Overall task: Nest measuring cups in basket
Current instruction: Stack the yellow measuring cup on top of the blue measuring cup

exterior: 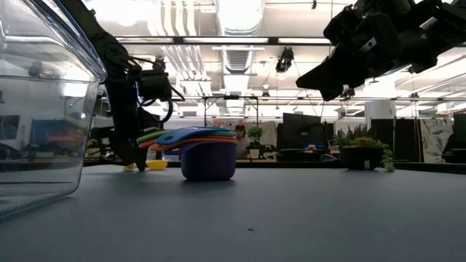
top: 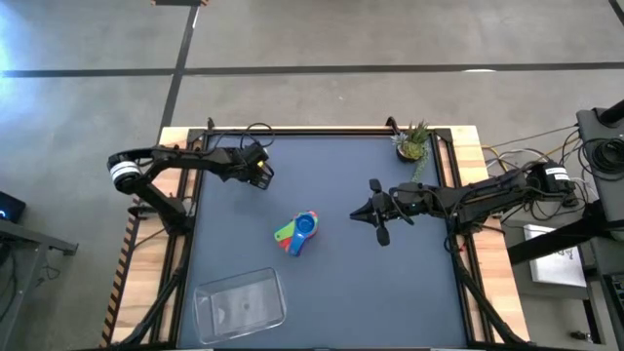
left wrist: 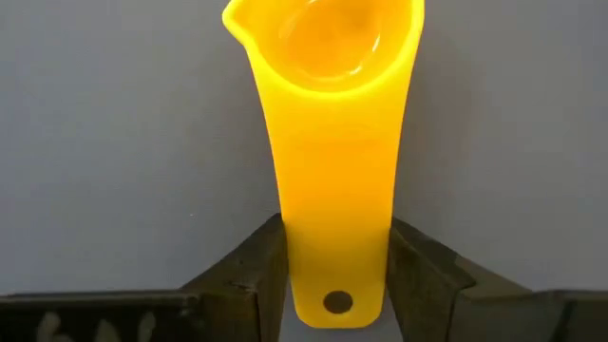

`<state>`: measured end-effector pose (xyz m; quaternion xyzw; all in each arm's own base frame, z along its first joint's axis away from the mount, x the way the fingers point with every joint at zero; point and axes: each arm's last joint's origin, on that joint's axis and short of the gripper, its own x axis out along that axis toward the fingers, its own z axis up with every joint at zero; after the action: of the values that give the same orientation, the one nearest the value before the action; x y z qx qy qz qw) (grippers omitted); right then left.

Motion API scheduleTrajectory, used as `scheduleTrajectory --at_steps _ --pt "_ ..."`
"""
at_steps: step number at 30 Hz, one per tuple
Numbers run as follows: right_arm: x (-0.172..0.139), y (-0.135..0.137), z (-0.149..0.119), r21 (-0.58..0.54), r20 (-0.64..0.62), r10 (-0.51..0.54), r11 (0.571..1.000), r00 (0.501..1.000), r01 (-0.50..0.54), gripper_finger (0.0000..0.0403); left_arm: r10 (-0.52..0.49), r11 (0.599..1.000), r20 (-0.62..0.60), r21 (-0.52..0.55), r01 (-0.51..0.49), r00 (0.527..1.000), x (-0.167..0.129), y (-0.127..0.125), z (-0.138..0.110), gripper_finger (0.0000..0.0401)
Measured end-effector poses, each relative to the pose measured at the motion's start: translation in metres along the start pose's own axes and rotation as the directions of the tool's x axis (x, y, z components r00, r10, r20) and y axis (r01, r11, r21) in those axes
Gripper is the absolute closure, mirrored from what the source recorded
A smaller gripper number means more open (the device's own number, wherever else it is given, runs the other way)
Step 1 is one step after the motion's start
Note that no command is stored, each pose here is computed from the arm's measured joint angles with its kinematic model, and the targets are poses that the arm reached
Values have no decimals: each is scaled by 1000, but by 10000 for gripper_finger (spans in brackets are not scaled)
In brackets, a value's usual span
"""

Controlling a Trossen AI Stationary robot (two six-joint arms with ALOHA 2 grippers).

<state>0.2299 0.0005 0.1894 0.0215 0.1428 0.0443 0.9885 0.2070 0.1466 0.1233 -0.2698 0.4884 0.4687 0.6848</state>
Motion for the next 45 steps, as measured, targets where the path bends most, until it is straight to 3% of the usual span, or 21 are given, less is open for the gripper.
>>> scheduleTrajectory --at_steps 7,16,22,29,37,45 --pt "0 0 0 0 0 0 1000 1000 0 380 -4 999 33 32 3 999 -12 -8 -2 274" --pt "0 0 0 -1 1 0 1000 1000 0 380 -141 985 92 114 130 986 -75 -35 -22 273" --pt "0 0 1 -2 9 1 1000 1000 -1 380 -293 946 125 181 268 948 -121 -63 -45 272" --pt "2 0 11 -5 34 2 1000 999 -2 380 -428 878 106 284 386 897 -169 -114 -61 272" --pt "4 7 19 -21 27 30 999 999 -29 380 -356 878 10 346 331 934 -198 -166 -81 271" --pt "5 14 19 -46 16 58 997 998 -57 380 -251 909 -72 325 261 965 -190 -204 -93 271"
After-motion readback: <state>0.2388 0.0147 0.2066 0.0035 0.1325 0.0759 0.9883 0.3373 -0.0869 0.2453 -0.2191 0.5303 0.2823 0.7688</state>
